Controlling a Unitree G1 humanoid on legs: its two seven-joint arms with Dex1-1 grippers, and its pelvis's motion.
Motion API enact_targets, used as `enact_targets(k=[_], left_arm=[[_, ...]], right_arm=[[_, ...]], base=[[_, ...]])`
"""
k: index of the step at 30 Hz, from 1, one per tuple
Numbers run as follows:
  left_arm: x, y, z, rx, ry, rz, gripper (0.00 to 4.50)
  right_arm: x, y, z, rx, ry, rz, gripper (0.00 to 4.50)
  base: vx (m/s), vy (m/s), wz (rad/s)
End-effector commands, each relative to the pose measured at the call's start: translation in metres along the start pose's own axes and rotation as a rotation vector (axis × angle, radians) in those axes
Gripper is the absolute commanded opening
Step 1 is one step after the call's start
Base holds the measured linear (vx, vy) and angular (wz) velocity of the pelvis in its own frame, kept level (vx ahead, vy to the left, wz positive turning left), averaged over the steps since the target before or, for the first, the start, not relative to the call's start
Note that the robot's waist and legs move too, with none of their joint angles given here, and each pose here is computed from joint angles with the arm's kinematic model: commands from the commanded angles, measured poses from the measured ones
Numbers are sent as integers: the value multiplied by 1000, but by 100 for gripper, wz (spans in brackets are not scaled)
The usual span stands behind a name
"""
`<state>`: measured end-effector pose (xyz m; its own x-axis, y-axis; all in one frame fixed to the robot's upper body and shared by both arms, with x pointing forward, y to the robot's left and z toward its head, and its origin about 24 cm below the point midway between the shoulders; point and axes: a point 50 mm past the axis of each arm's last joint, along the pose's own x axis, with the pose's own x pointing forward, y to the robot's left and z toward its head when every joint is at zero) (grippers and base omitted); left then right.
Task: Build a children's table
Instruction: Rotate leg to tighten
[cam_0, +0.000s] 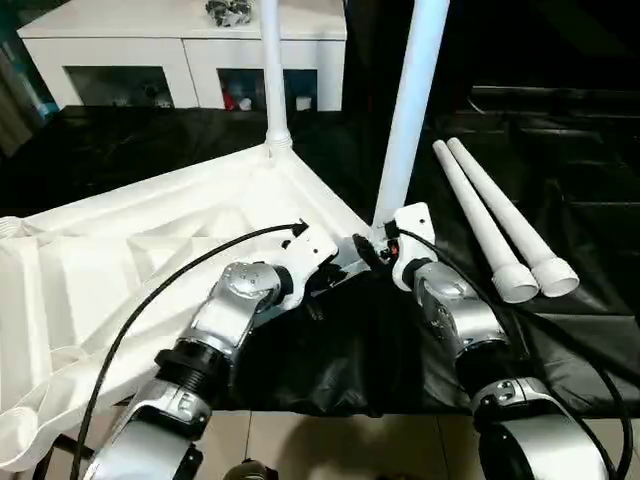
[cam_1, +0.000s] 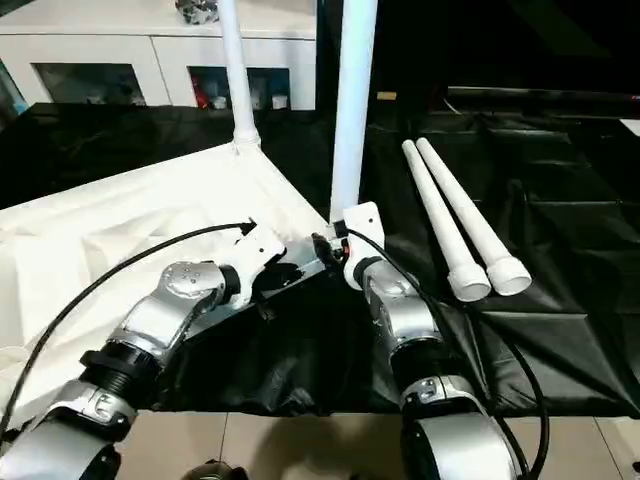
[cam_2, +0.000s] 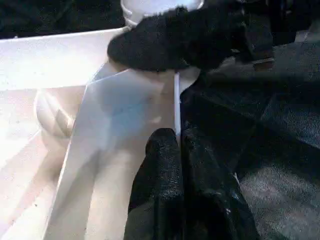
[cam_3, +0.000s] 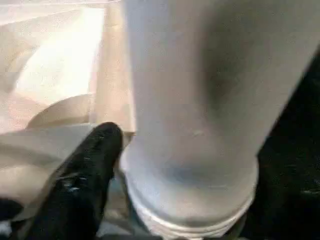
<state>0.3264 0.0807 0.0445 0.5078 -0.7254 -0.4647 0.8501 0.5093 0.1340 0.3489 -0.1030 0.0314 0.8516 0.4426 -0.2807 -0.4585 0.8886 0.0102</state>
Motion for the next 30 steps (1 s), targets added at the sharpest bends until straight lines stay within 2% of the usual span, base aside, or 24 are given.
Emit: enact_targets(k=[1,10,18,21,23,25,30], left_arm=[[1,-14,16,81,-98,-131,0],[-29,-6,1,107,-95,-262,0],[-48,3,-6,121,-69,-321,0],[-51,5,-6,124,-62,-344,0],[-53,5,-7,127,-56,-358,0],[-54,6,-7,125,-53,-368,0],[-51,6,-9,109,-52,-351,0]], right_arm=[[1,20,-5,-48,20,192,382],[-21,3,0,-163,26,493,382],[-41,3,1,-212,58,774,382],[-46,5,1,-214,69,838,347],[-47,7,1,-216,79,869,342],[-48,7,1,-213,79,870,318],[-48,9,-2,-187,75,850,289]], base=[[0,0,0],[0,0,0],[0,0,0],[0,0,0],[0,0,0],[0,0,0],[0,0,0]])
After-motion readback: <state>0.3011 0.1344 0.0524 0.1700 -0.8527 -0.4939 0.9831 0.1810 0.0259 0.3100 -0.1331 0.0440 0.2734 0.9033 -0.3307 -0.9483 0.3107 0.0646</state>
